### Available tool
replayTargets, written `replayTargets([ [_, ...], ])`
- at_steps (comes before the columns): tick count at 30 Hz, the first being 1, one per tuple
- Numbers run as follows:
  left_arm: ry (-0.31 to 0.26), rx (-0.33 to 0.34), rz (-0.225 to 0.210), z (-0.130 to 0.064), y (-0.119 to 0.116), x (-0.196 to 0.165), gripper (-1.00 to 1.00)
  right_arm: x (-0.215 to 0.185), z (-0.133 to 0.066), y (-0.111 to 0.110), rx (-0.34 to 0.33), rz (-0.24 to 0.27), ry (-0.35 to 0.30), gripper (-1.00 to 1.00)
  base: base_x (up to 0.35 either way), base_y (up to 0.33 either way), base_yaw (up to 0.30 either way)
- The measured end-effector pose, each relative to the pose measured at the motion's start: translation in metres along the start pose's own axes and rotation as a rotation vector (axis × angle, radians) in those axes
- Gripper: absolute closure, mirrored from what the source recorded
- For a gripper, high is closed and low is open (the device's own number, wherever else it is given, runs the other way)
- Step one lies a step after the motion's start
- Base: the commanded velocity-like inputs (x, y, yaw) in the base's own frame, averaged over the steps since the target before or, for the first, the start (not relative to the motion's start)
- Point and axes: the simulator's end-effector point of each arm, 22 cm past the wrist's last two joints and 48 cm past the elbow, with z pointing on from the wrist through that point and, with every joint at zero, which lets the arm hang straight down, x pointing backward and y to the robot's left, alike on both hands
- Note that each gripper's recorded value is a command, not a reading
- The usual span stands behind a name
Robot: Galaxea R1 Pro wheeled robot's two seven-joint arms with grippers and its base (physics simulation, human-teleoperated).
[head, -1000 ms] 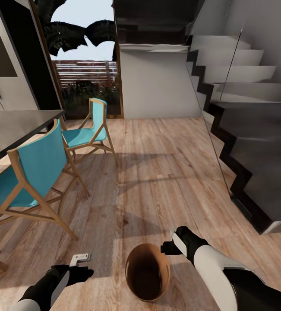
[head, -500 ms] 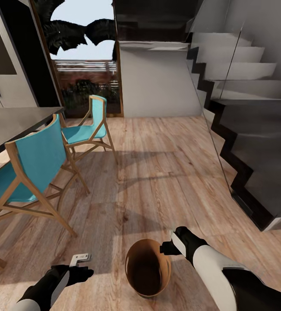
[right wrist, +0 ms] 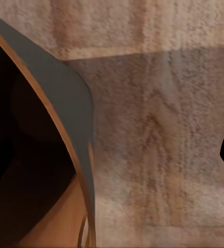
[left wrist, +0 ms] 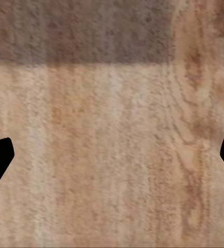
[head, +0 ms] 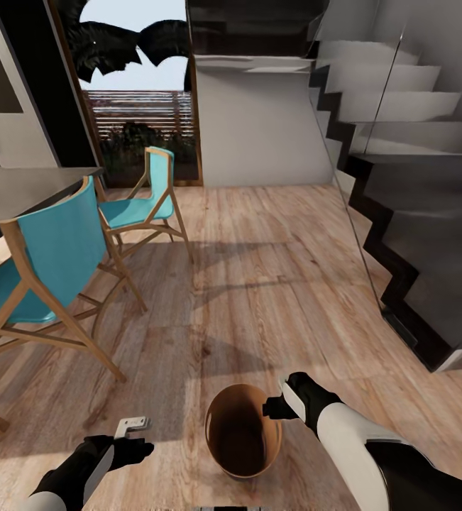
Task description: Put the three can of soda from the living room inside the tash can in the kitchen.
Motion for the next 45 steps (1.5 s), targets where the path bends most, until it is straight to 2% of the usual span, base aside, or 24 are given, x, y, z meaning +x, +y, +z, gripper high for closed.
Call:
replayTargets([
  [22,0.088,-0.008,-0.006,0.029,0.005,0.038,-1.00,0.031,0.042,-0.002,-0.003,0.005,0.090,-1.00,0.000,0.000,0.000],
  [45,0.087,-0.009,-0.006,0.029,0.006,0.038,-1.00,0.031,0.042,-0.002,-0.004,0.006,0.090,-1.00,0.000,0.000,0.000],
])
